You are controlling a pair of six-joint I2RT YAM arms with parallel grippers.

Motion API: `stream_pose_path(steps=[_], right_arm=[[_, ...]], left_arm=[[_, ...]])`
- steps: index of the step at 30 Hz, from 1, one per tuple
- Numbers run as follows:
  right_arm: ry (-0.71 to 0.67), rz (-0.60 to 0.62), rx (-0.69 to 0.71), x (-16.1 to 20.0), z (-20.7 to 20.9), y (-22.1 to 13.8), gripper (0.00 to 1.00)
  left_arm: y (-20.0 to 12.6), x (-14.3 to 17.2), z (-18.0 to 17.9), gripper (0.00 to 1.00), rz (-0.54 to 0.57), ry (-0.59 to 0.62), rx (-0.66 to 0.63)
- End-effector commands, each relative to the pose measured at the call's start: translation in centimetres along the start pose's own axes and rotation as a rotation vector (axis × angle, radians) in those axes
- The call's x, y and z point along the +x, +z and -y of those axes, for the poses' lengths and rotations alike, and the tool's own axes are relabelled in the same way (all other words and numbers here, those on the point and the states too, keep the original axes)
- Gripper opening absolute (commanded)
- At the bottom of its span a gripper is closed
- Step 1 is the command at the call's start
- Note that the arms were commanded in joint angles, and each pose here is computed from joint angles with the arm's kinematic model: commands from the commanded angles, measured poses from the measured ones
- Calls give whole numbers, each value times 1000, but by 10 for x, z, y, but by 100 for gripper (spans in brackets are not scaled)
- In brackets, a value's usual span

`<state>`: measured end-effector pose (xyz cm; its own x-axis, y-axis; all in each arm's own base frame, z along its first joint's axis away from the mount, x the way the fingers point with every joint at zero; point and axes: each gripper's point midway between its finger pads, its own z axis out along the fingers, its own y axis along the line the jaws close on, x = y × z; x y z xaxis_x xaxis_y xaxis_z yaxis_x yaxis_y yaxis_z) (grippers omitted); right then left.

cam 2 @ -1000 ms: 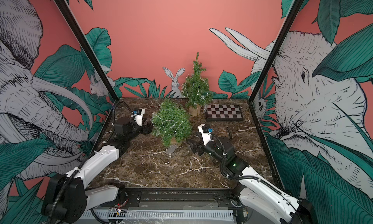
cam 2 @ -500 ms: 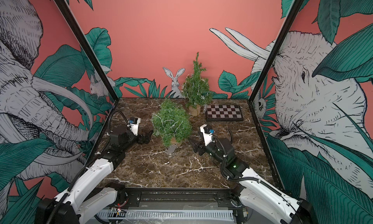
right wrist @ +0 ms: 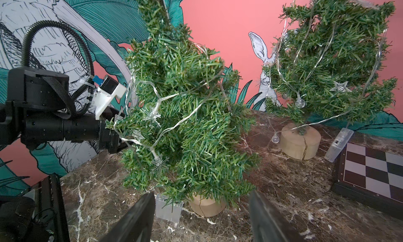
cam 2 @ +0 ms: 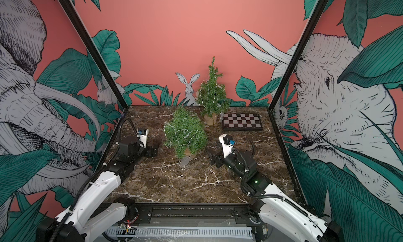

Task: Wrap string light around the christmas tree
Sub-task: Wrap the light string around the Christmas tree.

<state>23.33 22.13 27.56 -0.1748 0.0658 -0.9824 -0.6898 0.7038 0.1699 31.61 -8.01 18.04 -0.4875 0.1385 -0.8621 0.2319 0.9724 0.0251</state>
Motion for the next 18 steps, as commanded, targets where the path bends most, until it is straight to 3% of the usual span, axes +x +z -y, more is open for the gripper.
stream_pose_path(steps=[1,10,18], right_arm=[[6,70,-6,-19,-3,-2,70],[9,70,-12,-16,-3,5,70],[56,75,-5,-15,-1,9,70]], left_arm=[[-3,-17,0,95,-10,83,3],[35,-79,-2,98,70,212,-15],[102,-113,16,98,33,215,190]])
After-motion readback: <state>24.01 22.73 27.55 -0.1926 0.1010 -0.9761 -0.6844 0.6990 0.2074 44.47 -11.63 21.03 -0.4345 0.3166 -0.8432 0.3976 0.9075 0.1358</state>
